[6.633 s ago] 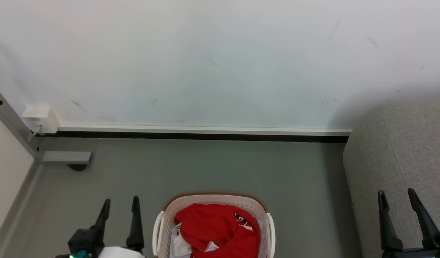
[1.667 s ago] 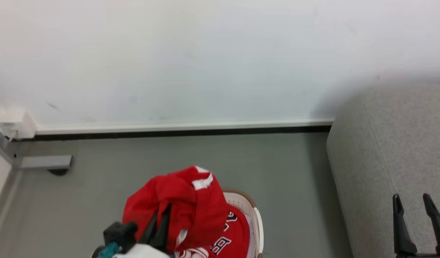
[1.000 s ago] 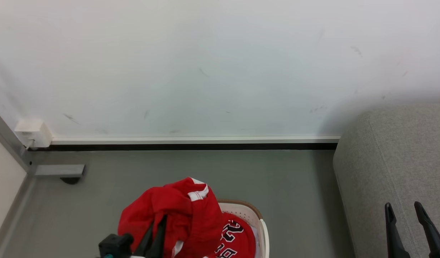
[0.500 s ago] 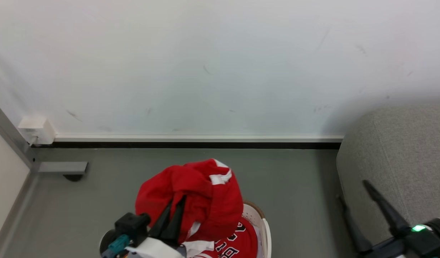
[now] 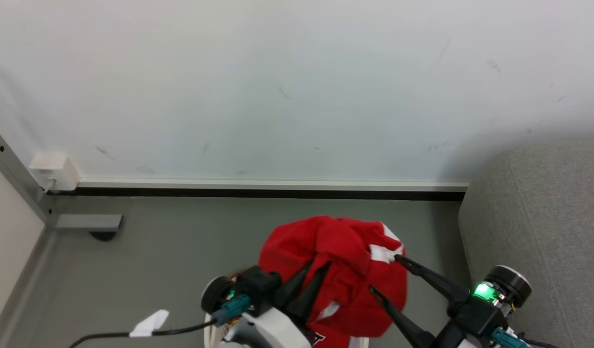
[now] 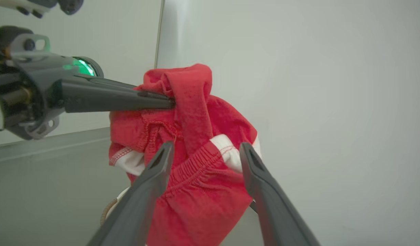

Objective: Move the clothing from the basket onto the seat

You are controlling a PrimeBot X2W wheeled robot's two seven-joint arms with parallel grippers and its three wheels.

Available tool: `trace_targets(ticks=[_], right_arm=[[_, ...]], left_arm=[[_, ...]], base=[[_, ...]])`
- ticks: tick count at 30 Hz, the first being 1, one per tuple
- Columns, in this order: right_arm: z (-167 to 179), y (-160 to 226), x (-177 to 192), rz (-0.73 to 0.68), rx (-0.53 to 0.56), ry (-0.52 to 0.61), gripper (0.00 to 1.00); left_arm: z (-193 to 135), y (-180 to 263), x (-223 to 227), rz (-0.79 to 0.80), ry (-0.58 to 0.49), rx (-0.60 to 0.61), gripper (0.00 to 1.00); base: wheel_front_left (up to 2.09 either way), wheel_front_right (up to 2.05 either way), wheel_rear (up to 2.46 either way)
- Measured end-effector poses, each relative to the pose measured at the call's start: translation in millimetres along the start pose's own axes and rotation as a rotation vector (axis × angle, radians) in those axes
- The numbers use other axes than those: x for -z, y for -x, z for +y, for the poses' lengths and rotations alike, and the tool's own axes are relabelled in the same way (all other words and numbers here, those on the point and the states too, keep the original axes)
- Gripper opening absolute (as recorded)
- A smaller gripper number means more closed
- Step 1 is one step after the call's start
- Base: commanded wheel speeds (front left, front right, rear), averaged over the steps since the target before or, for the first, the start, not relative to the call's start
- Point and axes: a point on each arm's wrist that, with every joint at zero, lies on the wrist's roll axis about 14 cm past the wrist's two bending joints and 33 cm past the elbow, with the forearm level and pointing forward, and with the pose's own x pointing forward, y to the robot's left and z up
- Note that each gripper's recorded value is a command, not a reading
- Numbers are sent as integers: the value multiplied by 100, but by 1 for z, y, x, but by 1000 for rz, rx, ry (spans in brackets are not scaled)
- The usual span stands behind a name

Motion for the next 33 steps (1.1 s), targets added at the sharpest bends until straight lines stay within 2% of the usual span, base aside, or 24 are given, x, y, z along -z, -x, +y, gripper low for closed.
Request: trace_targets(ticks=[8, 16, 17, 18, 19, 21, 22, 23, 24, 25, 33], right_arm=[[5, -5, 12, 57, -66, 31, 100], [8, 1, 34, 131, -77, -3, 100], [9, 1, 34, 132, -80, -7, 65], [10, 0, 34, 130, -81, -13, 24], [11, 0, 34, 128, -81, -22, 0], [11, -1, 32, 121, -76, -45, 0], [10, -1, 30, 117, -71, -52, 0], [9, -1, 29, 111, -65, -58, 0], [7, -2, 27, 105, -56, -64, 0], [4, -2, 25, 98, -47, -69, 0], [-21, 6, 18, 64, 57, -140, 0]], left_arm=[[-49, -10, 4, 31, -23, 175, 0], [-82, -10, -5, 21, 48, 288, 0], [-84, -9, -5, 22, 59, 297, 0], [-85, -9, -5, 23, 68, 301, 0], [-84, -9, -5, 25, 70, 301, 0], [-81, -9, -6, 25, 67, 298, 0], [-80, -9, -6, 25, 65, 297, 20], [-79, -9, -6, 22, 64, 296, 47], [-78, -9, -6, 20, 63, 290, 70], [-76, -9, -6, 19, 61, 284, 100], [-66, -10, 6, 33, 37, 250, 100]], base=[[0, 0, 0], [0, 0, 0], [0, 0, 0], [0, 0, 0], [0, 0, 0], [0, 0, 0], [0, 0, 0], [0, 0, 0], [0, 0, 0], [0, 0, 0], [0, 0, 0]])
